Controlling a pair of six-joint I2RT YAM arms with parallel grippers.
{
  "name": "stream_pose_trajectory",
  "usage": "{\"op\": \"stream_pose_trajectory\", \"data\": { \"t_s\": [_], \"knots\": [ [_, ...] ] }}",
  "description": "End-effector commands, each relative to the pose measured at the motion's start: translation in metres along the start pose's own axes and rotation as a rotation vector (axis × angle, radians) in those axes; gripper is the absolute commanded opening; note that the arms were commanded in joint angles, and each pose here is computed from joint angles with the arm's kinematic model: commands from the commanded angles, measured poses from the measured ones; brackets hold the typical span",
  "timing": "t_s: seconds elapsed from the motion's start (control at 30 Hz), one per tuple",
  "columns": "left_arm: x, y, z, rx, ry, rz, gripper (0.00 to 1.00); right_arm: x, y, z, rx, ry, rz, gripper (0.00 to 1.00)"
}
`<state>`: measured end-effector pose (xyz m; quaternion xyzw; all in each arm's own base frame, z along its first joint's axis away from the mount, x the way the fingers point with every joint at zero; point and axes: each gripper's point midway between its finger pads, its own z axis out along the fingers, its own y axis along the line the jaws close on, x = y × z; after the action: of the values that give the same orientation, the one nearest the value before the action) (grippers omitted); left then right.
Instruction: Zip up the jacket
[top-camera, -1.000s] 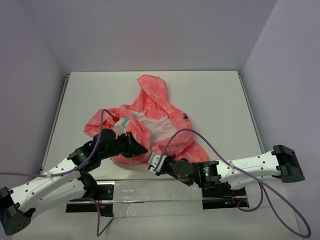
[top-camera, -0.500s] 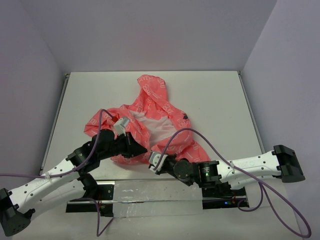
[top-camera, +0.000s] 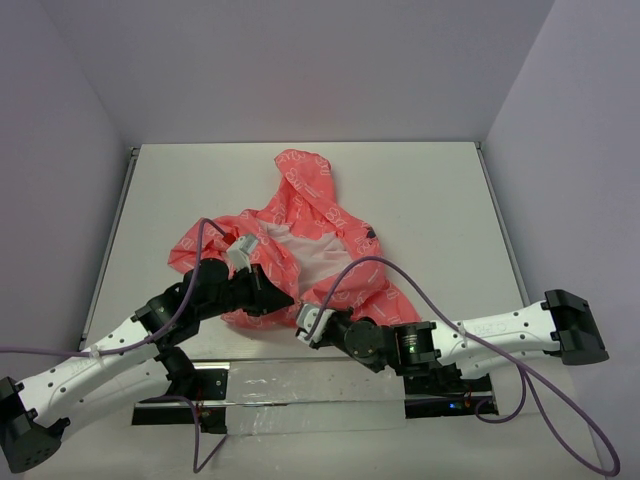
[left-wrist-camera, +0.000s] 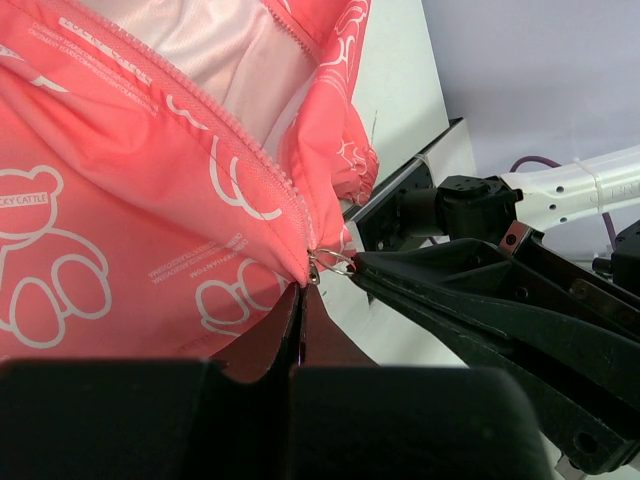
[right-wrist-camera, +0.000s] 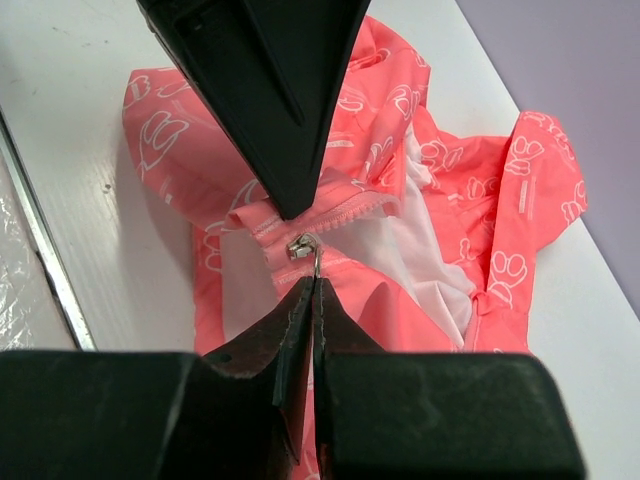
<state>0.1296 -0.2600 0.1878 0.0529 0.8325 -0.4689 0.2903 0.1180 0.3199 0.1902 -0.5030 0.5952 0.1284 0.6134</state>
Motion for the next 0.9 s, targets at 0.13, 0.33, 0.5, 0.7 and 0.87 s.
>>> {"op": "stream_pose_trajectory", "data": {
  "t_s": [0.13,0.33,0.5,0.7,0.87],
  "knots": [
    [-0.0024,-0.0126,-0.0023,0.054,-0.006,0.018,0.00,-0.0295,-0.0108,0.0050,0.060,-0.064,0.037,0.13],
    [-0.0022,-0.0127,-0.0028,0.055,-0.007,0.018,0.00,-0.0303,-0.0085,0.0070,0.052,-0.062,0.030,0.18],
    [-0.0019,-0.0124,-0.0034,0.055,-0.007,0.018,0.00,-0.0303,-0.0075,0.0083,0.052,-0.061,0.029,0.09],
    [-0.0005,-0.0107,-0.0036,0.052,-0.004,0.018,0.00,-0.0322,-0.0110,0.0066,0.064,-0.072,0.034,0.00],
    [0.0025,-0.0095,-0.0029,0.057,0.005,0.017,0.00,-0.0356,-0.0153,0.0048,0.075,-0.082,0.030,0.00]
  ]
}}
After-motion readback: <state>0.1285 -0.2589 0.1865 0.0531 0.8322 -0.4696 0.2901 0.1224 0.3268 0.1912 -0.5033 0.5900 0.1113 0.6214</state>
